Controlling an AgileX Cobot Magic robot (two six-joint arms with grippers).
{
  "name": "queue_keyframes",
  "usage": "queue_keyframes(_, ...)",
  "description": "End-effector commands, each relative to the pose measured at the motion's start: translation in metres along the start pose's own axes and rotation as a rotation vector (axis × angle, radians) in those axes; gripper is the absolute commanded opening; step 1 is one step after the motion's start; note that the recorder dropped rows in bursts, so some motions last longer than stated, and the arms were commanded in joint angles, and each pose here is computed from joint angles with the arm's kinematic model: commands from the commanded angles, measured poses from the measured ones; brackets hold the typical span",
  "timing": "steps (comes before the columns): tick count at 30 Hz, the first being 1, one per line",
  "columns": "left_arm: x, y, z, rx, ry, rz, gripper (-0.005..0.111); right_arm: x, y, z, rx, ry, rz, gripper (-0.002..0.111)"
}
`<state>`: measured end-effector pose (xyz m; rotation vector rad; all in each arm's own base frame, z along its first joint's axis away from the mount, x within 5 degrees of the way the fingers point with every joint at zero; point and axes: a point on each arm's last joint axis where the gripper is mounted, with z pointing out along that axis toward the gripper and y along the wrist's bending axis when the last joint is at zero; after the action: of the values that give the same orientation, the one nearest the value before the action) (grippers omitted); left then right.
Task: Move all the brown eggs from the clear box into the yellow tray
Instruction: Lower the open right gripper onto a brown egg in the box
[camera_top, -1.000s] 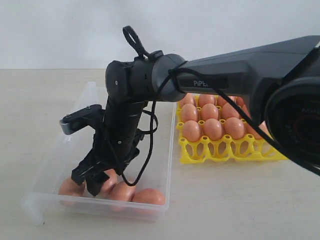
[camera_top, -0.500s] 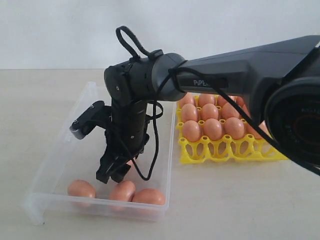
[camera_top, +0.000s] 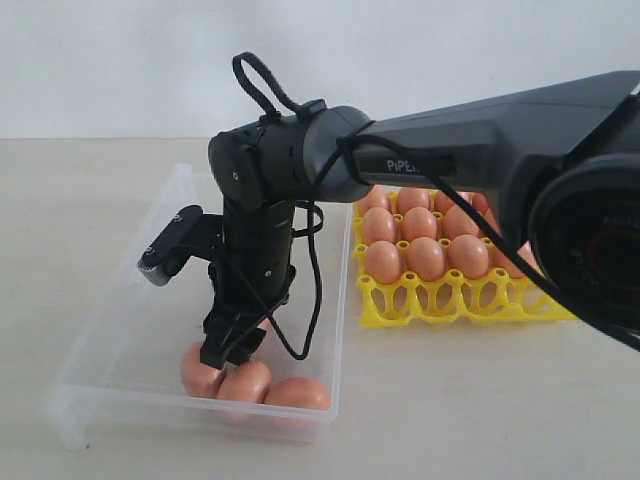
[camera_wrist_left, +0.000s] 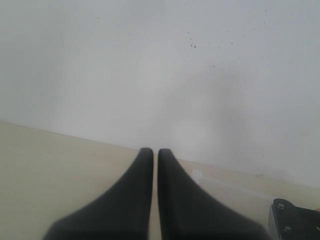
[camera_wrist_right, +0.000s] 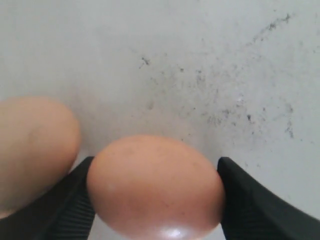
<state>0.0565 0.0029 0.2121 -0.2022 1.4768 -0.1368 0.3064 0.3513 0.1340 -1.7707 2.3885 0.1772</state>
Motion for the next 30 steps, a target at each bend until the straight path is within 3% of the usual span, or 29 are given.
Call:
queue_keyframes(1, -0.0010, -0.0005, -0.0003, 0.005, -0.004, 0.001, 0.004, 0.0007, 0.0011, -0.0003, -0.010, 0.007, 0.013, 0.045)
queue_keyframes(14, -0.0010, -0.0005, -0.0003, 0.005, -0.004, 0.001, 0.004, -0.0028, -0.0021, -0.0004, 0.029, -0.029, -0.176, 0.045)
queue_keyframes(20, -0.0010, -0.0005, -0.0003, 0.005, -0.004, 0.001, 0.004, -0.0036, -0.0026, -0.0004, 0.034, -0.038, -0.138, 0.076)
queue_keyframes(23, -0.0010, -0.0005, -0.0003, 0.005, -0.004, 0.001, 0.004, -0.0049, -0.0032, -0.0005, 0.040, -0.053, -0.081, 0.073)
queue_keyframes(30, -0.0010, -0.0005, -0.0003, 0.005, -0.004, 0.001, 0.004, -0.0057, -0.0050, -0.0021, 0.063, -0.060, -0.110, 0.057)
